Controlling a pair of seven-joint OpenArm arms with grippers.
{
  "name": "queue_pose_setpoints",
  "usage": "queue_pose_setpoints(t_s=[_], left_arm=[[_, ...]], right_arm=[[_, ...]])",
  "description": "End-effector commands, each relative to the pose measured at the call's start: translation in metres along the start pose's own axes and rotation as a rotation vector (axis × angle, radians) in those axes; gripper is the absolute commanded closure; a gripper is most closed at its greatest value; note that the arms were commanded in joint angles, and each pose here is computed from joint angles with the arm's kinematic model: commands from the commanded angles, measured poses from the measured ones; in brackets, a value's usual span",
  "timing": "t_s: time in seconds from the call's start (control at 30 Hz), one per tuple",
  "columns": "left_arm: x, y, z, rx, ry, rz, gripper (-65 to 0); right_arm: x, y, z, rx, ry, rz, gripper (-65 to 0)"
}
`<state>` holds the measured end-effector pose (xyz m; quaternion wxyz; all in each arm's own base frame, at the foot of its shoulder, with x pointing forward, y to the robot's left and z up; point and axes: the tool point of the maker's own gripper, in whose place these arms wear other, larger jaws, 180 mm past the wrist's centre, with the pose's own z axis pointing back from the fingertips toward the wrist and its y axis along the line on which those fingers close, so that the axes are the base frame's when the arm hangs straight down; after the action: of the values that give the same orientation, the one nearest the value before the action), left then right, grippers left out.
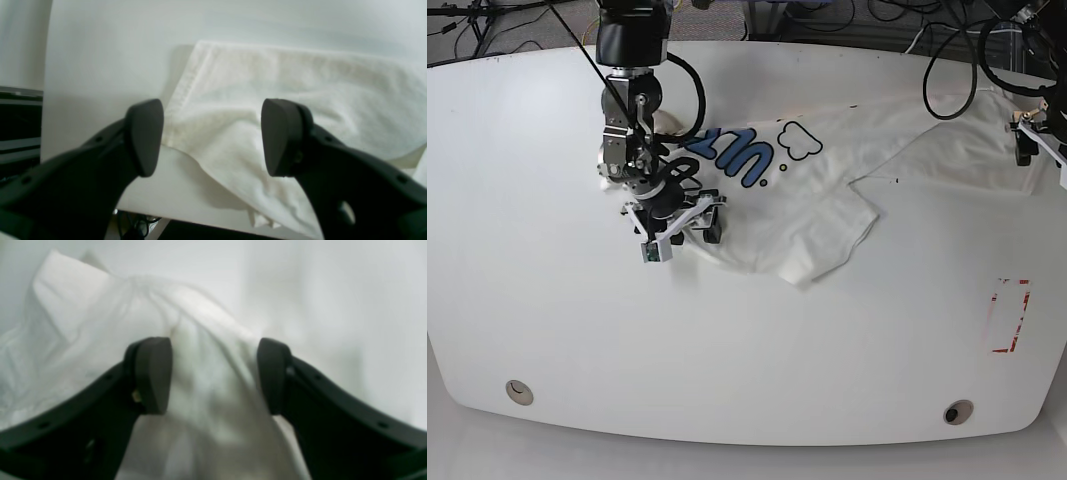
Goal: Fold the T-shirt properly
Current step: 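Close the right gripper on the shirt fabric beside the letters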
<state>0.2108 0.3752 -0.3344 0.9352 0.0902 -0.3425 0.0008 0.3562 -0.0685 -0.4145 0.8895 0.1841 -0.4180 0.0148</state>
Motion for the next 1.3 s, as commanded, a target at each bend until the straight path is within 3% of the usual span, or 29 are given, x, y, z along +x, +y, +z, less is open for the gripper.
queue_pose_setpoints(t_s=[0.0, 0.37, 0.77, 1.1, 1.17, 1.27], left_arm=[[0.014, 0.010, 0.007, 0.028, -0.045, -0.018, -43.1], [0.013, 0.015, 0.011, 0.045, -0.052, -0.009, -43.5], [0.013, 0.008, 0.007, 0.026, -0.050, -0.014, -43.4], [0.013, 0.013, 0.008, 0.037, -0.047, -0.015, -43.2], [0.016, 0.016, 0.008, 0.043, -0.050, -0.019, -43.1], [0.019, 0.019, 0.009, 0.050, -0.052, -0.021, -43.0]], right_arm=[[0.002, 0.014, -0.004, 0.036, 0.009, 0.018, -39.8], [0.001, 0.046, -0.011, 0.106, 0.034, 0.090, -42.4], [0.006, 0.047, -0.010, 0.108, 0.020, 0.106, -41.1], [0.001, 0.039, -0.007, 0.090, 0.024, 0.088, -13.6], [0.000, 0.044, -0.005, 0.098, 0.018, 0.084, -3.3], [0.005, 0.047, -0.002, 0.101, 0.002, 0.089, -0.2]])
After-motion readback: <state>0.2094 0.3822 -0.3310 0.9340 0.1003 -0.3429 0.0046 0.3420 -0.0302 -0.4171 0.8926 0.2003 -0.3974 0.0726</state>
